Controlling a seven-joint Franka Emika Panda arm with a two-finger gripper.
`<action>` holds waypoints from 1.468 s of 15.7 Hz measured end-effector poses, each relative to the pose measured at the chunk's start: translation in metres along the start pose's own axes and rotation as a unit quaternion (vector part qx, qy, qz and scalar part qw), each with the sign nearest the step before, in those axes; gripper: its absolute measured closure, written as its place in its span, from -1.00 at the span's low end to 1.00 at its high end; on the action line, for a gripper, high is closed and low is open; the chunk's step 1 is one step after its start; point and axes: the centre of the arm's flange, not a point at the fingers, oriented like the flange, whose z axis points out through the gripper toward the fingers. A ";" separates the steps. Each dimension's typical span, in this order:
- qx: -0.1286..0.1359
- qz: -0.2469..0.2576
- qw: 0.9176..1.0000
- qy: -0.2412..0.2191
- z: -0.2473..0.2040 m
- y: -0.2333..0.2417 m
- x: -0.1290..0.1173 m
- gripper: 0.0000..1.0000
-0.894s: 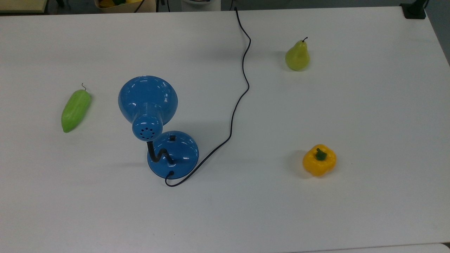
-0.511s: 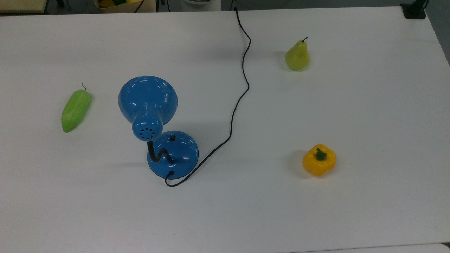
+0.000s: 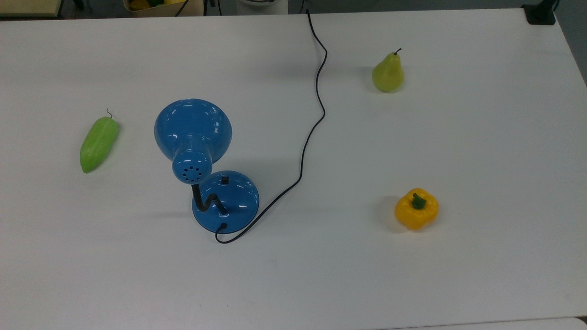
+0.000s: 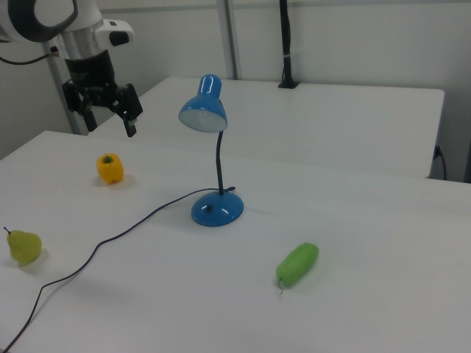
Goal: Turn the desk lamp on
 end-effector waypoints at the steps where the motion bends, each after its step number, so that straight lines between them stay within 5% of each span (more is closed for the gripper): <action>1: 0.000 0.000 1.000 0.000 0.000 0.000 0.000 -1.00; 6: 0.000 -0.004 1.000 0.000 0.000 0.000 0.000 -0.89; 15: 0.000 -0.008 1.000 0.000 0.000 0.000 0.000 0.95; 23: 0.000 -0.008 1.000 0.000 0.000 0.000 0.000 0.98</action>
